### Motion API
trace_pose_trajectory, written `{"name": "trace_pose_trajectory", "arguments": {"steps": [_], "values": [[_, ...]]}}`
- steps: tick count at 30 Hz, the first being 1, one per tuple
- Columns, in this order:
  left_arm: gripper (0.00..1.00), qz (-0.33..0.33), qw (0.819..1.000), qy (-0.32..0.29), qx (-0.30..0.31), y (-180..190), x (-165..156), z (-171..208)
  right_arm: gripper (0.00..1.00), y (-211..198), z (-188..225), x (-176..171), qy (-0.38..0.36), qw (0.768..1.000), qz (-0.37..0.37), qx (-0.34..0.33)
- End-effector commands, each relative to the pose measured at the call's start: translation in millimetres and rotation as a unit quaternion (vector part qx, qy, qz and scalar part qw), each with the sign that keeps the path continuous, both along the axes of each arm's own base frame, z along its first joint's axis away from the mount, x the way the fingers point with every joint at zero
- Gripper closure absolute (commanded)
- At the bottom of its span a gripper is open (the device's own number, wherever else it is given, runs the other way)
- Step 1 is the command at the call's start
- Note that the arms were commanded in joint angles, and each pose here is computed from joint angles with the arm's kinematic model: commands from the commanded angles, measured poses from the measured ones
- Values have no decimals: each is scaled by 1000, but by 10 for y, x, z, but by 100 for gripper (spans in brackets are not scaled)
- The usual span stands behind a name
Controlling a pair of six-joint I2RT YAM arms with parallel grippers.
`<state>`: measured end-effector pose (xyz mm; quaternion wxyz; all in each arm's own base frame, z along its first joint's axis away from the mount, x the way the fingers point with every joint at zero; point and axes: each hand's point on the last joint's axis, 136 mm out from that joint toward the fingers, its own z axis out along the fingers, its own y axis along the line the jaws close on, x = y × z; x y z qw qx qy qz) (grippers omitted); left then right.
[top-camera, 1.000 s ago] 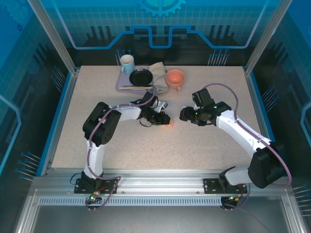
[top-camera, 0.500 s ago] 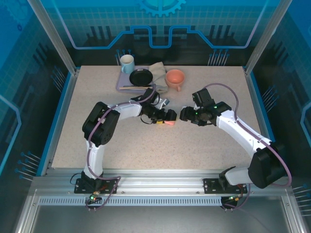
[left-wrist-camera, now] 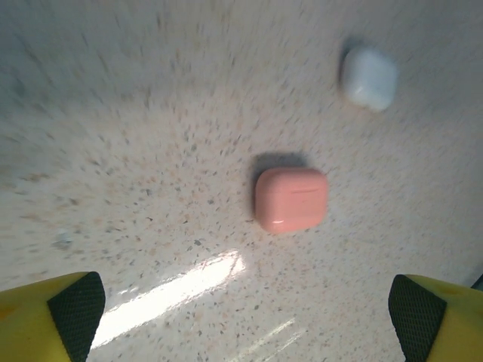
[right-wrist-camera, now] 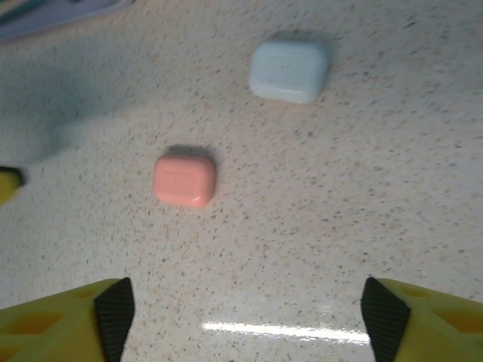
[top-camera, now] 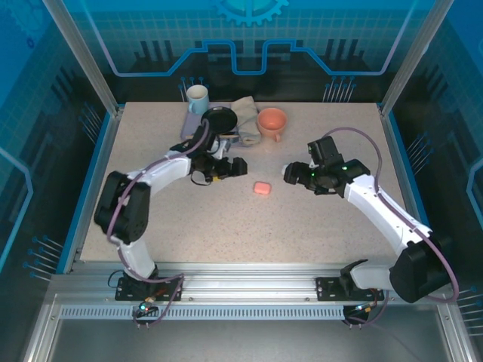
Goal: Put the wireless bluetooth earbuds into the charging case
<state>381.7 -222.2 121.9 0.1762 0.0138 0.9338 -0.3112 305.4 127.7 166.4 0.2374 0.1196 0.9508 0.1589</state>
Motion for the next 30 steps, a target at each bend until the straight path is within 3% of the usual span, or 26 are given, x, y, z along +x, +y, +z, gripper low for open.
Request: {"name": "trace_pose_trajectory", "arguments": {"steps": [1,2,6,10,16,22,26,30], "values": [[1,15,997,-75,33,233,-44,484,9,-254,179,29,-24,999,-25,-17],[1,25,994,-96,40,310,-49,608,1,-341,221,40,-32,999,-36,-23],[1,66,978,-186,74,641,-81,1003,0,-703,352,75,-59,994,-83,-48],[1,75,947,-288,118,876,-160,1202,0,-1059,413,108,-77,982,-137,-102],[1,145,874,-416,207,1399,-321,1264,0,-1423,346,211,-158,950,-196,-184],[1,170,855,-411,268,1750,-315,871,0,-1614,85,302,-178,927,-185,-272],[1,215,844,-408,274,1993,-254,522,0,-1716,-142,418,-188,910,-179,-322],[1,244,848,-391,261,2173,-225,229,0,-1697,-397,542,-218,903,-151,-339]]}}
